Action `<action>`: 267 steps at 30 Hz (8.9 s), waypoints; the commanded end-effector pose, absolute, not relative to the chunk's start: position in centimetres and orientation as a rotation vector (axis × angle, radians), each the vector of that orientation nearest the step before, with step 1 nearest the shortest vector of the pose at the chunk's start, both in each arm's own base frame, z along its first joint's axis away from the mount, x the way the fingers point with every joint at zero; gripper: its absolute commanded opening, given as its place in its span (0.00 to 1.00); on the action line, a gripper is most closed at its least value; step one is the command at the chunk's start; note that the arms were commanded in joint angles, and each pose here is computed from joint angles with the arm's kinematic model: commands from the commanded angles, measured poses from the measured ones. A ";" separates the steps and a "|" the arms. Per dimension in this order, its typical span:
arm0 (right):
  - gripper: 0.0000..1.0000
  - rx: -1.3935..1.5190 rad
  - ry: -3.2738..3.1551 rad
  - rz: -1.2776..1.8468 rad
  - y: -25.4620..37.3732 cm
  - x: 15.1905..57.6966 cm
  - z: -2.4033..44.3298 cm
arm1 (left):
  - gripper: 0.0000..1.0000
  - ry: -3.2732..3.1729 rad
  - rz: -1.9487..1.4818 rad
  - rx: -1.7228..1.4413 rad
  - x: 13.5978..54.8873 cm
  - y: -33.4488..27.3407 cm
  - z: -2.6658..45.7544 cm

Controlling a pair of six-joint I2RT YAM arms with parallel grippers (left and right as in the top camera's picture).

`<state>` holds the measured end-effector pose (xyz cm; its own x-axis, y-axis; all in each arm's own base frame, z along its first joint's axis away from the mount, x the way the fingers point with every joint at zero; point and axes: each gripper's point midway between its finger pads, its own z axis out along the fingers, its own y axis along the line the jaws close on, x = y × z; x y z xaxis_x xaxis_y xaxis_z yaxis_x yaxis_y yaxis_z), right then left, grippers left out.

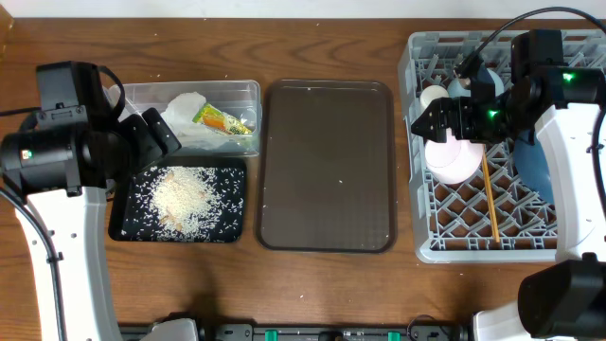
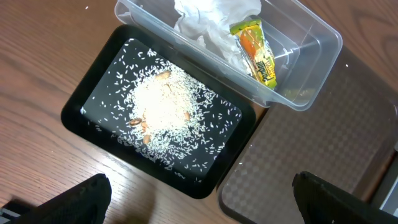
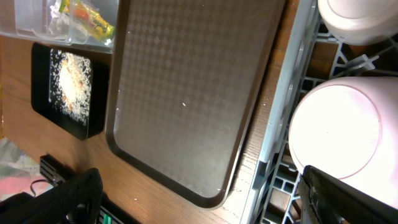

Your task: Sort waste into correct bins and load items into the dishwasher rack

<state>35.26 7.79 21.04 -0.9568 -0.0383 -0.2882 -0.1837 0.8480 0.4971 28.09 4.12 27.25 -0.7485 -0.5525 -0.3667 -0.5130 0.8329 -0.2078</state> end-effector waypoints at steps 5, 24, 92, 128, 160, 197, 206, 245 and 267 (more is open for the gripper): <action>0.99 -0.209 2.731 0.634 7.0 34.4 22.5 | 0.96 2.599 -0.105 -0.798 28.1 4.5 27.1; 0.99 -0.309 2.107 0.352 6.1 20.9 39.8 | 0.96 2.599 -0.105 -0.798 28.1 4.5 27.1; 0.99 0.029 1.586 0.099 1.2 24.7 17.1 | 0.96 2.599 -0.105 -0.798 28.1 4.5 27.1; 0.99 0.006 1.633 -0.024 0.4 24.6 16.0 | 0.96 2.599 -0.105 -0.798 28.1 4.5 27.1; 0.99 0.006 1.633 -0.024 0.4 24.6 16.0 | 0.96 2.598 -0.106 -0.795 28.1 4.5 27.2; 0.99 0.005 1.633 -0.024 0.4 24.6 16.0 | 0.96 1.868 -0.399 -0.726 20.0 1.4 29.0; 0.99 0.005 1.633 -0.024 0.4 24.6 16.0 | 0.96 1.586 -0.534 -0.525 23.3 0.1 26.4; 0.99 0.006 1.633 -0.024 0.4 24.6 16.0 | 0.96 1.722 0.028 0.035 24.4 -0.1 13.7; 0.99 0.006 1.633 -0.024 0.4 24.6 16.0 | 0.96 1.725 0.030 0.026 24.4 0.0 13.7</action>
